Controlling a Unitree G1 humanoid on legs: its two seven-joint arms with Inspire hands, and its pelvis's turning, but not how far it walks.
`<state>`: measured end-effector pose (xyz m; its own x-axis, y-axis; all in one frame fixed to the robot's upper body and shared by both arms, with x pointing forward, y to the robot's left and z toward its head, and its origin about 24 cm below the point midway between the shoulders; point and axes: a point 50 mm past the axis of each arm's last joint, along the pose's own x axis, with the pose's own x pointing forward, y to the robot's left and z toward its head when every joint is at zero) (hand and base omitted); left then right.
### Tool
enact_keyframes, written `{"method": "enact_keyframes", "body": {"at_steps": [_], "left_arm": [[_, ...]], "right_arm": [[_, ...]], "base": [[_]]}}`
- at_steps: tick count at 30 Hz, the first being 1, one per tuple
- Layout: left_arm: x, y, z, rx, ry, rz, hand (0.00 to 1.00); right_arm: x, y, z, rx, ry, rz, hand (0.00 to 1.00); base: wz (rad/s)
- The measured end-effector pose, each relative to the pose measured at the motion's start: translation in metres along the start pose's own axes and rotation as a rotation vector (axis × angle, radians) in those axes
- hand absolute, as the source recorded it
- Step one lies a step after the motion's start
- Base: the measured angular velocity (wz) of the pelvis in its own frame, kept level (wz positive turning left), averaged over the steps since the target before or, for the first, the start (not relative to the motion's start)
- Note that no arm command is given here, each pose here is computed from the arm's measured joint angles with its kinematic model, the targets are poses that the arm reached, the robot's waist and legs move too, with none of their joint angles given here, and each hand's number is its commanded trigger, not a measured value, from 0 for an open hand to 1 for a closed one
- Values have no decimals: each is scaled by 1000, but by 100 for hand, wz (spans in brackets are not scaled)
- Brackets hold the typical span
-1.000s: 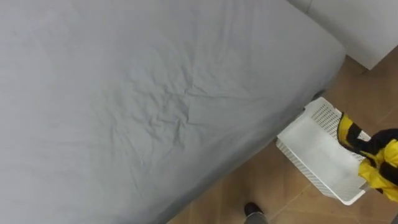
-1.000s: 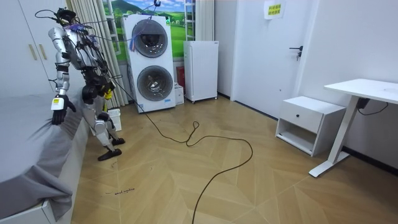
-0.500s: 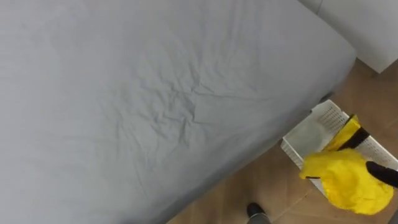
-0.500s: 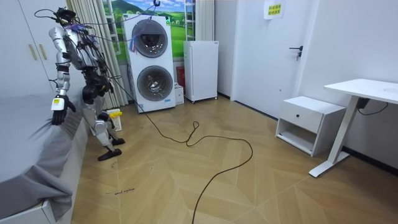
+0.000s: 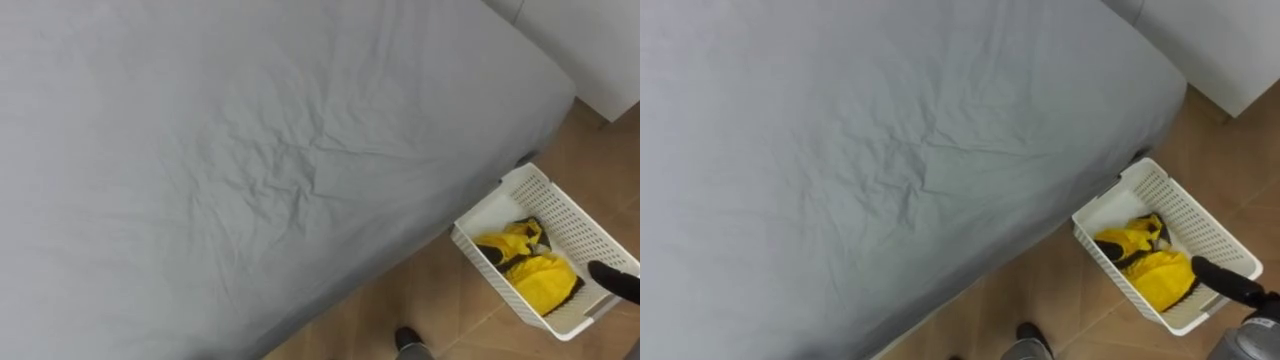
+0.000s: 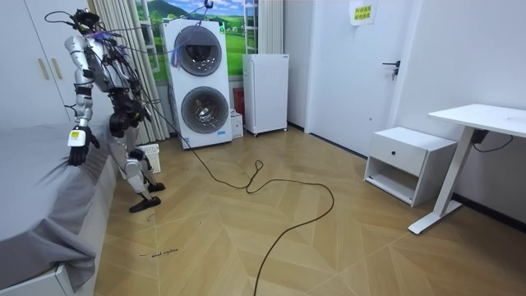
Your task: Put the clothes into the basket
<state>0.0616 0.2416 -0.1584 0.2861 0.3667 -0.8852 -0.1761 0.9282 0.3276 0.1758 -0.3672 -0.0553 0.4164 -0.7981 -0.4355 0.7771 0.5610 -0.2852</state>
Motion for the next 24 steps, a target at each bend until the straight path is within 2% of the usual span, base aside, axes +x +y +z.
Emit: {"method": "enact_keyframes", "body": {"at_steps": [8, 14, 17, 24], "left_arm": [[-1, 6, 1, -1, -36, 10, 0], [-1, 11, -2, -21, -45, 13, 0], [-2, 12, 1, -34, -75, 5, 0], [-2, 3, 5, 79, -117, -15, 0]], "right_arm": [[-5, -14, -24, -37, 55, 15, 0], [-19, -5, -53, -102, 122, 138, 0], [-27, -3, -69, -77, 173, 173, 0], [-57, 17, -114, -137, 333, 303, 0]], "base": [[23], [27], [39], [45]]}}
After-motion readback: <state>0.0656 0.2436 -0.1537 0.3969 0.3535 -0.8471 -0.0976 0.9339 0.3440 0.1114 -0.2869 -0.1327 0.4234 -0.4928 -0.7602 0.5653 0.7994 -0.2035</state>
